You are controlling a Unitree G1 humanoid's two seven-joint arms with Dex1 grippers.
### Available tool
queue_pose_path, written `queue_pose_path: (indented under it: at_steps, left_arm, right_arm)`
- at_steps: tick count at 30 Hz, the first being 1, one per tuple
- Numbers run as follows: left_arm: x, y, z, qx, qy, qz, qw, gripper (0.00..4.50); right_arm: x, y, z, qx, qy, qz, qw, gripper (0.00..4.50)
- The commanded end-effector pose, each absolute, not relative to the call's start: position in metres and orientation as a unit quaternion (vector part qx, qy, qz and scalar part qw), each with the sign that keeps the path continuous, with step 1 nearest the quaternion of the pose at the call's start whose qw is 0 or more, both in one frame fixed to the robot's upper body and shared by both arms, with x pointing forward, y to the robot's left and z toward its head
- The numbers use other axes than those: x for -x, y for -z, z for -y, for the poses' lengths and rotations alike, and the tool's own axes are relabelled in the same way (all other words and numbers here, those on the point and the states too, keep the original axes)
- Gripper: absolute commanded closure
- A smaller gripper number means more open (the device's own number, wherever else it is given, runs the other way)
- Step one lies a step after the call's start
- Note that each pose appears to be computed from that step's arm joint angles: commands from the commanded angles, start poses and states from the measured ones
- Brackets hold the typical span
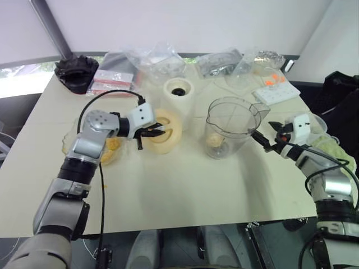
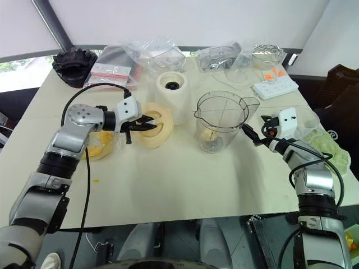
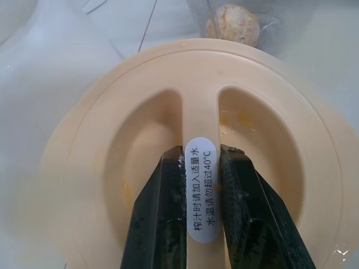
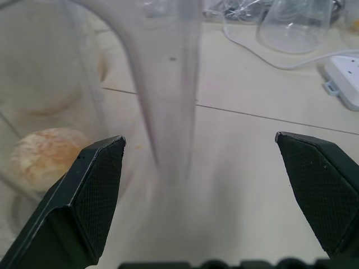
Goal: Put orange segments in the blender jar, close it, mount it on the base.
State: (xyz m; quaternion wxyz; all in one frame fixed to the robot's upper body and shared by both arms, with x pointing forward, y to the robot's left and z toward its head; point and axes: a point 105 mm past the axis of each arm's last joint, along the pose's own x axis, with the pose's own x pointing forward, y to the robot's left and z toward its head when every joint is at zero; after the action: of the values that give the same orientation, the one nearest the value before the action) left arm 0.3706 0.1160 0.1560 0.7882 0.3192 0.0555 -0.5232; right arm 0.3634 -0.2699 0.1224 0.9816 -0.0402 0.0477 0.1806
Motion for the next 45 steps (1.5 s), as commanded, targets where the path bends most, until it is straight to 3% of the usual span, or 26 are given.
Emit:
queue_pose_path:
  at_steps: [1, 12, 15, 19, 21, 24, 29, 36, 41, 45]
  left_arm:
    - [-0.369, -0.170, -0.116, -0.328, 0.515, -0.030, 0.791, 4.25]
    - [-0.365, -0.172, -0.124, -0.330, 0.502, -0.032, 0.799, 4.25]
    - [-0.365, -0.172, -0.125, -0.331, 0.498, -0.032, 0.801, 4.25]
    - [-0.365, -0.175, -0.127, -0.330, 0.493, -0.031, 0.805, 4.25]
    - [-0.366, -0.179, -0.129, -0.329, 0.491, -0.029, 0.806, 4.25]
    - [-0.369, -0.192, -0.134, -0.327, 0.487, -0.022, 0.810, 4.25]
    - [-0.375, -0.253, -0.135, -0.302, 0.492, 0.025, 0.816, 4.25]
    - [-0.375, -0.320, -0.101, -0.276, 0.531, 0.085, 0.797, 4.25]
    - [-0.362, -0.329, -0.065, -0.248, 0.586, 0.090, 0.766, 4.25]
    - [-0.354, -0.314, -0.041, -0.246, 0.621, 0.063, 0.742, 4.25]
  right_arm:
    - [-0.372, -0.134, 0.268, 0.042, -0.187, -0.018, 0.981, 0.00]
    - [-0.399, -0.136, 0.254, 0.030, -0.204, -0.002, 0.979, 0.00]
    - [-0.404, -0.138, 0.252, 0.029, -0.204, 0.004, 0.979, 0.76]
    - [-0.406, -0.140, 0.249, 0.026, -0.206, 0.012, 0.978, 2.86]
    - [-0.405, -0.141, 0.247, 0.025, -0.210, 0.014, 0.977, 3.64]
    - [-0.402, -0.144, 0.240, 0.028, -0.214, 0.020, 0.976, 3.58]
    - [-0.388, -0.155, 0.207, 0.049, -0.235, 0.039, 0.970, 3.58]
    - [-0.367, -0.156, 0.161, 0.058, -0.234, 0.045, 0.969, 3.58]
    - [-0.365, -0.153, 0.144, 0.078, -0.210, 0.046, 0.974, 3.58]
    - [-0.369, -0.150, 0.143, 0.090, -0.171, 0.047, 0.980, 3.58]
